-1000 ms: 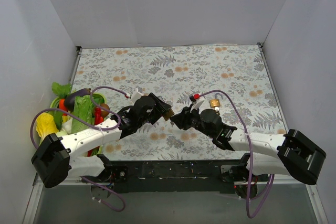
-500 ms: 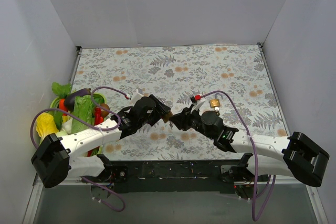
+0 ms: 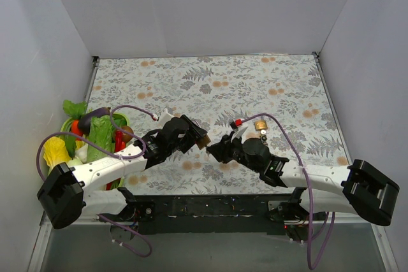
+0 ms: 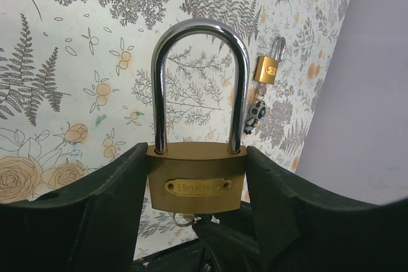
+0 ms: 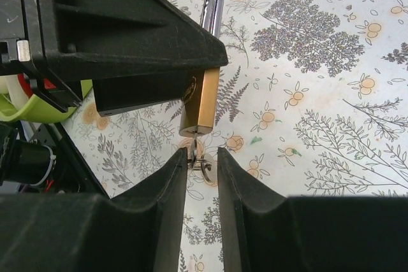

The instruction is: Unlock with the key

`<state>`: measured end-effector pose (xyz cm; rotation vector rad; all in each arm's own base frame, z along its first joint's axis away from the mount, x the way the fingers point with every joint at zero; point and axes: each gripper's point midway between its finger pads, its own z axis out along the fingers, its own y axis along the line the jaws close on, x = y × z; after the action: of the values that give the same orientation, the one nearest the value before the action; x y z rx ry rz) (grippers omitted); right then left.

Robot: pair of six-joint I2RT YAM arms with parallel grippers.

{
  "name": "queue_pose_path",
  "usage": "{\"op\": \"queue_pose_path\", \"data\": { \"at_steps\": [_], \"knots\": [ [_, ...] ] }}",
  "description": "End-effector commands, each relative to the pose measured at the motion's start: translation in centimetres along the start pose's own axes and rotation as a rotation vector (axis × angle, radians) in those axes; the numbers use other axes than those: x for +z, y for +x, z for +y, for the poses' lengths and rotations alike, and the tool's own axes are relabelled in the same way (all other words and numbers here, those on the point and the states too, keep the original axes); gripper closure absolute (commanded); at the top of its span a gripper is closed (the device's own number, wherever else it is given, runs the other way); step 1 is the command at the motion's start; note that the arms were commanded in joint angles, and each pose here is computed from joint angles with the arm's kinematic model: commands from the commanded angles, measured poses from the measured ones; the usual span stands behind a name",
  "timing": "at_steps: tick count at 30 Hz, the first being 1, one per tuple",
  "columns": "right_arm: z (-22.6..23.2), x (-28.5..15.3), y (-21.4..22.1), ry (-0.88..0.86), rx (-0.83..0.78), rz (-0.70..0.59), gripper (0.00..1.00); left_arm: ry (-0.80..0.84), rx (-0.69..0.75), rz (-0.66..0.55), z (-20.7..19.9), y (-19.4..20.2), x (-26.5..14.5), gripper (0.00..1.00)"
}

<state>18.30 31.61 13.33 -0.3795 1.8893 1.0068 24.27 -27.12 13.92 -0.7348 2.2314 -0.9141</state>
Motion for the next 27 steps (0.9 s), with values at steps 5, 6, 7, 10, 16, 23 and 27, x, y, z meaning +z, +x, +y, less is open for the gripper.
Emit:
{"op": "queue_pose_path", "data": {
  "at_steps": [5,6,7,10,16,23,27],
  "knots": [
    [0.7,0.3,-0.7,-0.017,0.010,-0.034,0.75,0.122,-0.410,-0.005,-5.2,-1.5,-1.7,1.00],
    [0.6,0.4,-0.6,-0.015,0.009,-0.031,0.79,0.123,-0.410,-0.005,-5.2,-1.5,-1.7,1.00],
    [0.6,0.4,-0.7,-0.016,0.010,-0.032,0.80,0.123,-0.408,-0.004,-5.2,-1.4,-1.7,1.00],
    [0.7,0.5,-0.8,-0.021,0.010,-0.037,0.85,0.122,-0.409,-0.002,-5.2,-1.4,-1.7,1.00],
    [1.2,0.9,-1.3,-0.033,0.023,-0.056,0.99,0.116,-0.409,0.004,-5.0,-1.2,-1.6,1.00],
    [1.4,1.4,-2.5,-0.018,0.023,-0.085,0.99,0.123,-0.414,0.031,-5.1,-0.7,-1.4,1.00],
    [1.6,1.3,-2.6,-0.050,0.077,-0.095,0.99,0.147,-0.405,0.038,-5.2,-0.6,-1.5,1.00]
  ]
}}
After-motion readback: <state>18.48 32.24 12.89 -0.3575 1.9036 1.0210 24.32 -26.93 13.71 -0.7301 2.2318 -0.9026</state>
